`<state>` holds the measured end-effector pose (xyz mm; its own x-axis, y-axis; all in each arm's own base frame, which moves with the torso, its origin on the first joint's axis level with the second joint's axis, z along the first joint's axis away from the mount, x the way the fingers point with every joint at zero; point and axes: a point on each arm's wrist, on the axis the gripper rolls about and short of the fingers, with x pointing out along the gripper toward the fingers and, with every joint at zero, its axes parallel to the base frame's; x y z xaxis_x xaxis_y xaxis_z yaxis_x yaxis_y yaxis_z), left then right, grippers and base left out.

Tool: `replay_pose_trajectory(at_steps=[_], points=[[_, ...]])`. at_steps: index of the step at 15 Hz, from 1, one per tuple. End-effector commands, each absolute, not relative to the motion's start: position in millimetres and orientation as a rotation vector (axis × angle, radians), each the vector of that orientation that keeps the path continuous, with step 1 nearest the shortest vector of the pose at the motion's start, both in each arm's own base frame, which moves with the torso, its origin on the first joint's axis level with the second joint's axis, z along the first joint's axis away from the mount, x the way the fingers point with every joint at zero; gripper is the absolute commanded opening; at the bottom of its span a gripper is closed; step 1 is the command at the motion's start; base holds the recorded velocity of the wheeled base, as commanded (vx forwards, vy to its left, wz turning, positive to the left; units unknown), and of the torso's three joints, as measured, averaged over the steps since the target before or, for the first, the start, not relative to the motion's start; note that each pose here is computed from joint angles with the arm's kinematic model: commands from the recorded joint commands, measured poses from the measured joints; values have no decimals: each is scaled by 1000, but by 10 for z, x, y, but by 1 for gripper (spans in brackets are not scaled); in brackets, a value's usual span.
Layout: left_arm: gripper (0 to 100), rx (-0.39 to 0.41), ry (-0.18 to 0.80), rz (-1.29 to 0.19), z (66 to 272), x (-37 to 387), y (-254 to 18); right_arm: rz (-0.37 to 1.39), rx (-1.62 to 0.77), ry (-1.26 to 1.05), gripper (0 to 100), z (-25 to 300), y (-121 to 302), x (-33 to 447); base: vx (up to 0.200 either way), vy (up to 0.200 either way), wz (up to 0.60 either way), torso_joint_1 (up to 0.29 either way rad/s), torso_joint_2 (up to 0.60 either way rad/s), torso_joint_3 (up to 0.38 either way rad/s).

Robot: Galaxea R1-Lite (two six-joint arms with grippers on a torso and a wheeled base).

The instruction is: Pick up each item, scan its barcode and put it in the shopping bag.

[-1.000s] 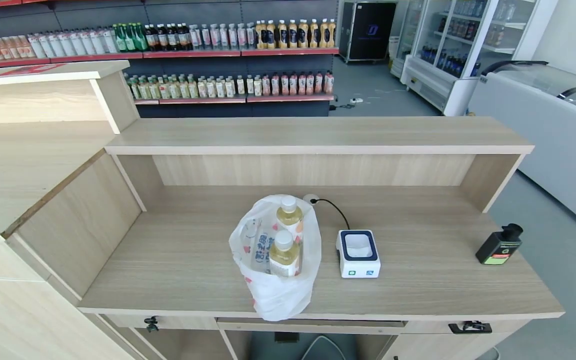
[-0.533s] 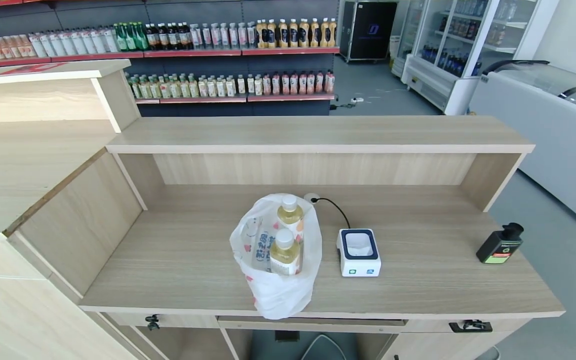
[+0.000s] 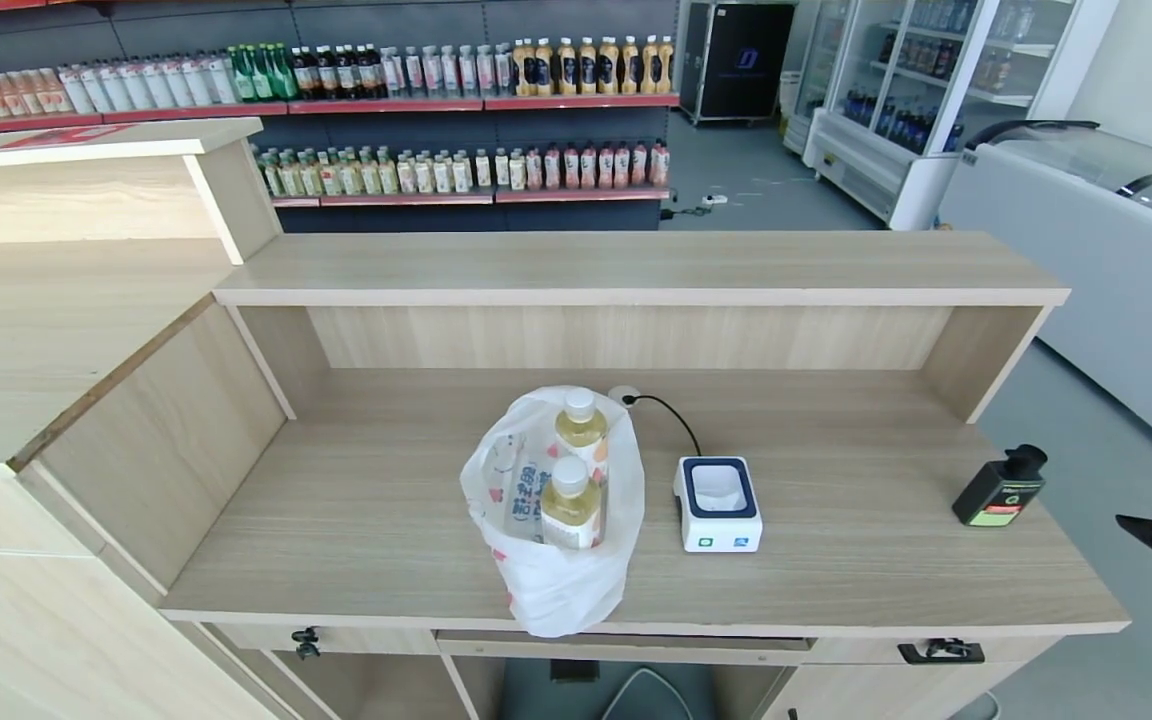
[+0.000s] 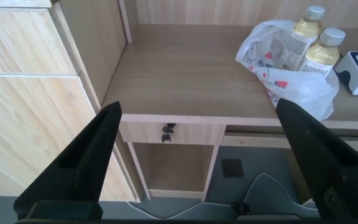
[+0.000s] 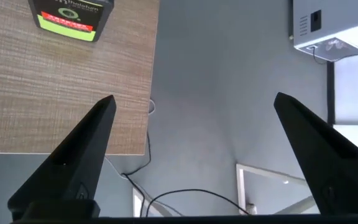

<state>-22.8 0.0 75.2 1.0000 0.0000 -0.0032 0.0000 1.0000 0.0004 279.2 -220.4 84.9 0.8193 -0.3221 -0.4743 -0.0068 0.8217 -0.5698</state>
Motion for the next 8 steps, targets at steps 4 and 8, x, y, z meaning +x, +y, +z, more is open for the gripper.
replay_pose_trajectory(at_steps=[4, 8], points=[[100, 0, 3, 0, 752, -228, 0, -145, -584, 586, 100, 728, -2315, 2894, 0, 0, 0, 0, 0, 0], [100, 0, 3, 0, 752, -228, 0, -101, -602, 548, 100, 676, -2348, 2933, 0, 0, 0, 0, 0, 0]])
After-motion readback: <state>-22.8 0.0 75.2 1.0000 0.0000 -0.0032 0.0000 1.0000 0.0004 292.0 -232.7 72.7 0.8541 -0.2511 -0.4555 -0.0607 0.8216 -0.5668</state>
